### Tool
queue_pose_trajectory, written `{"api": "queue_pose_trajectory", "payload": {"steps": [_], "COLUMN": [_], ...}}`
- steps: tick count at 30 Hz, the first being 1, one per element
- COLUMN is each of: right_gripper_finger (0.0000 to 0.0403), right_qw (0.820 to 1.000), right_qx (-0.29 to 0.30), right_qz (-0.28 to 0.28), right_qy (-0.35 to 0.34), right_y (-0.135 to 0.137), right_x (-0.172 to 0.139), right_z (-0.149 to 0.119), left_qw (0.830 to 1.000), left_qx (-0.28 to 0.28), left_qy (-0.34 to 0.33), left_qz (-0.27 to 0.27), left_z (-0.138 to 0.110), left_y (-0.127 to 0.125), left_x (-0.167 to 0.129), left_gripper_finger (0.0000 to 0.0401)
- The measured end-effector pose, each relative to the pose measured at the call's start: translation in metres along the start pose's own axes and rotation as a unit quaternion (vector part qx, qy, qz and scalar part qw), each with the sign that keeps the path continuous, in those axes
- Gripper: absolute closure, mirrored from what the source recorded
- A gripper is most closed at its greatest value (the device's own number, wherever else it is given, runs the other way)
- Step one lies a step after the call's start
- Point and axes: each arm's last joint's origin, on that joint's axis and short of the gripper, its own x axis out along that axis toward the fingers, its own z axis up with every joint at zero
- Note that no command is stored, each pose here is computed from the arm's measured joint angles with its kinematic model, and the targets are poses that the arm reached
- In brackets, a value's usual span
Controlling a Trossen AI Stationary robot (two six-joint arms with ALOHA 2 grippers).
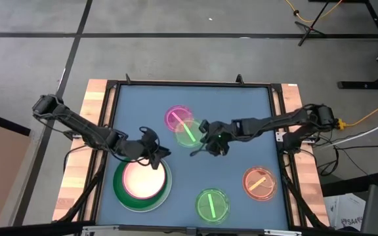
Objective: Stack plastic plates
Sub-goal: Stack the top green plate on top of the white plate
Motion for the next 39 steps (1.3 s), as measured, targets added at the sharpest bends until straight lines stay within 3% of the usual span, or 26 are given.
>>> {"api": "queue_pose_trajectory", "payload": {"steps": [13, 22, 28, 39], "right_gripper_finger": [0.0403, 0.0403, 0.0403, 0.0403], "right_qw": [0.999, 0.997, 0.997, 0.997], "right_qx": [-0.038, -0.052, -0.052, -0.048], "right_qz": [0.016, 0.022, 0.023, 0.001], "right_qy": [-0.032, -0.043, -0.044, -0.058], "right_y": [0.018, 0.025, 0.026, 0.021], "right_x": [-0.003, -0.005, -0.005, -0.005], "right_z": [0.028, 0.038, 0.039, 0.041], "left_qw": [0.992, 0.988, 0.982, 0.977], "left_qx": [-0.120, -0.140, -0.165, -0.186], "left_qy": [-0.023, -0.035, 0.009, 0.035], "left_qz": [0.009, 0.048, 0.087, 0.099], "left_z": [0.028, 0.040, 0.038, 0.034], "left_y": [0.016, 0.032, 0.045, 0.048], "left_x": [0.013, 0.018, 0.019, 0.018], "left_gripper_finger": [0.0317, 0.0317, 0.0317, 0.0317]}}
